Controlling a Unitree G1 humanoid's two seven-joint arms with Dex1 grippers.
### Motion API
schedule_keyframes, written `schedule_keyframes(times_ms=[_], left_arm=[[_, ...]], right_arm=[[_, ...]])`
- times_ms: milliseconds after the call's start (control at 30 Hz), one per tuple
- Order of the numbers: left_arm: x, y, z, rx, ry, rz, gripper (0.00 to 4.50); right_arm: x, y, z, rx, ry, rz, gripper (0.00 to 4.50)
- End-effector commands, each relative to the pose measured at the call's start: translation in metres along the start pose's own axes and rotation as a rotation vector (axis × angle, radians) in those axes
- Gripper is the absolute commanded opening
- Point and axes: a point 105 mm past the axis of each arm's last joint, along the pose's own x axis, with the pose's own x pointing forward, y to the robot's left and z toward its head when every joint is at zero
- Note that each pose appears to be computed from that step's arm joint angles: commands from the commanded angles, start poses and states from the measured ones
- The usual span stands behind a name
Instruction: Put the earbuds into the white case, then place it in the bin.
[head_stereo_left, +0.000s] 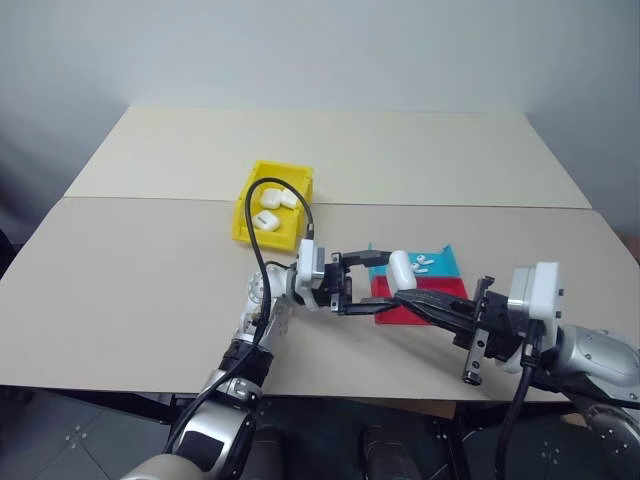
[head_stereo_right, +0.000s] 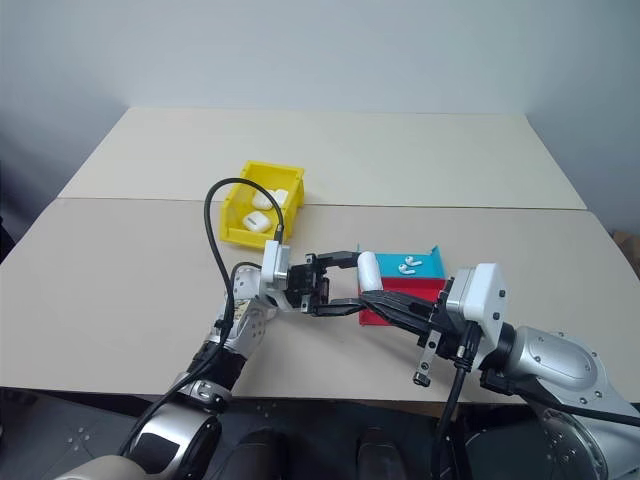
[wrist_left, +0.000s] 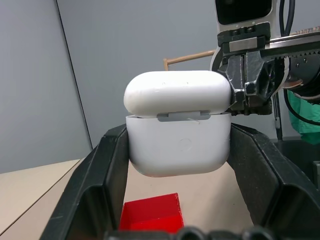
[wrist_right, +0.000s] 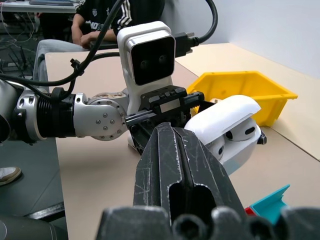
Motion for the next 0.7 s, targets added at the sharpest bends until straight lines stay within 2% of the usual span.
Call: schedule_keyframes(times_ms=[33, 300, 467, 600, 667, 700], left_arm=[[0.002, -0.003, 0.009, 0.027, -0.028, -0.025, 2.76], [-0.004, 0.001, 0.014, 0.045, -0.031, 0.008, 2.76], [-0.014, 0.017, 0.036, 0.123, -0.016, 0.122, 2.76], [-0.027, 0.055, 0.062, 0.271, 0.094, 0.417, 2.76], [-0.041, 0.091, 0.083, 0.34, 0.166, 0.687, 2.76], [-0.045, 0.1, 0.089, 0.349, 0.185, 0.76, 2.76]], right_arm=[[-0.007, -0.005, 0.011, -0.044, -0.027, -0.045, 0.02], [-0.022, 0.006, 0.024, 0.006, -0.078, 0.004, 0.02], [-0.033, -0.01, 0.037, 0.018, -0.138, -0.077, 0.02], [-0.039, -0.026, 0.04, 0.014, -0.141, -0.144, 0.02], [-0.039, -0.033, 0.039, 0.018, -0.14, -0.173, 0.02], [-0.039, -0.035, 0.039, 0.02, -0.139, -0.179, 0.02]])
